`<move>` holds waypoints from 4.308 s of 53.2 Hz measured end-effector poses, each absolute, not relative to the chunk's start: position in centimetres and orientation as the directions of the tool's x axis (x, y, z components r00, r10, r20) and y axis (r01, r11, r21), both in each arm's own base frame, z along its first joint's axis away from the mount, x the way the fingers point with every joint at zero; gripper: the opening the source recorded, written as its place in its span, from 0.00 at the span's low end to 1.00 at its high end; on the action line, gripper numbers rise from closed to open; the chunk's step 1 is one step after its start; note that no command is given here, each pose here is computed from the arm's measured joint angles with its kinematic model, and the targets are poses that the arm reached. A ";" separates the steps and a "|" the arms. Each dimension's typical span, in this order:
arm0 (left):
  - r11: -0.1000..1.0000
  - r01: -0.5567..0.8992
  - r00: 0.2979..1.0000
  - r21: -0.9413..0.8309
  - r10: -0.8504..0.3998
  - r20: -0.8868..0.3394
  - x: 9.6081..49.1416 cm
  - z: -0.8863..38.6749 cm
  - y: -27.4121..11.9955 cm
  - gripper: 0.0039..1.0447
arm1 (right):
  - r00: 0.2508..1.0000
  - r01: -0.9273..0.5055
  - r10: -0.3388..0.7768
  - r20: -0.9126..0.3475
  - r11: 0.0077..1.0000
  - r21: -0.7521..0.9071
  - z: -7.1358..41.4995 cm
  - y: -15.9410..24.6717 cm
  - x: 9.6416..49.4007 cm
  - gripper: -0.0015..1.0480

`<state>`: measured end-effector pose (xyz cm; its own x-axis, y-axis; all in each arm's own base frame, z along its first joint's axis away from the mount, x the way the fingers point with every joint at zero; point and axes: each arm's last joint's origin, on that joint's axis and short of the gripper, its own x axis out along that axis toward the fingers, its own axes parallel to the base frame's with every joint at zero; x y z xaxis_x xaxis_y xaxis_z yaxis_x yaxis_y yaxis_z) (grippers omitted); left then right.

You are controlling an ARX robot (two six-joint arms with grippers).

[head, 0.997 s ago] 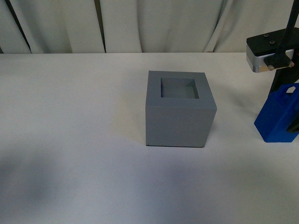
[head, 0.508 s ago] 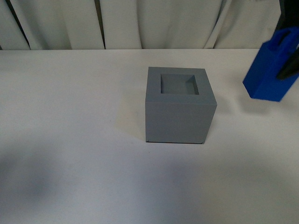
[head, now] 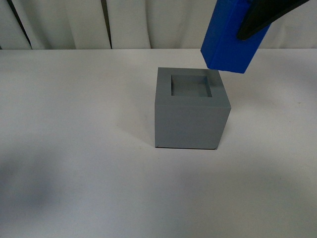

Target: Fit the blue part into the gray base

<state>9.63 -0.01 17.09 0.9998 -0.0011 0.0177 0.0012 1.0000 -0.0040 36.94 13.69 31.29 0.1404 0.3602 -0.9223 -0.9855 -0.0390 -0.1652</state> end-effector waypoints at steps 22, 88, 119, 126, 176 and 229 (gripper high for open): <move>1.000 0.001 1.000 -0.004 -0.001 0.018 9.6 17.1 0.0 0.94 | 0.126 -0.985 0.333 -0.935 -0.070 -0.158 29.9 16.5 36.8 0.45; 1.000 0.001 1.000 -0.004 -0.001 0.018 9.6 17.1 0.0 0.94 | 0.133 -0.985 0.317 -0.939 -0.060 -0.160 27.9 17.4 37.2 0.45; 1.000 0.001 1.000 -0.004 -0.001 0.018 9.6 17.1 0.0 0.94 | 0.120 -0.987 0.311 -0.943 -0.062 -0.146 28.1 17.3 37.1 0.45; 1.000 0.001 1.000 -0.004 -0.001 0.018 9.6 17.1 0.0 0.94 | 0.115 -0.988 0.304 -0.946 -0.065 -0.141 28.1 17.2 37.0 0.45; 1.000 0.001 1.000 -0.004 -0.001 0.018 9.6 17.1 0.0 0.94 | 0.111 -0.989 0.323 -0.940 -0.057 -0.137 27.7 17.4 37.3 0.85; 1.000 0.001 1.000 -0.004 -0.001 0.018 9.6 17.1 0.0 0.94 | 0.498 -0.865 0.728 -0.472 0.456 -0.209 29.1 3.5 31.0 0.93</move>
<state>9.63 -0.01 17.09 0.9998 -0.0008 0.0177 0.0008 1.0000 -0.0040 31.00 3.55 29.11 0.4979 0.7278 -0.4716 -0.8649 0.4565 -0.2088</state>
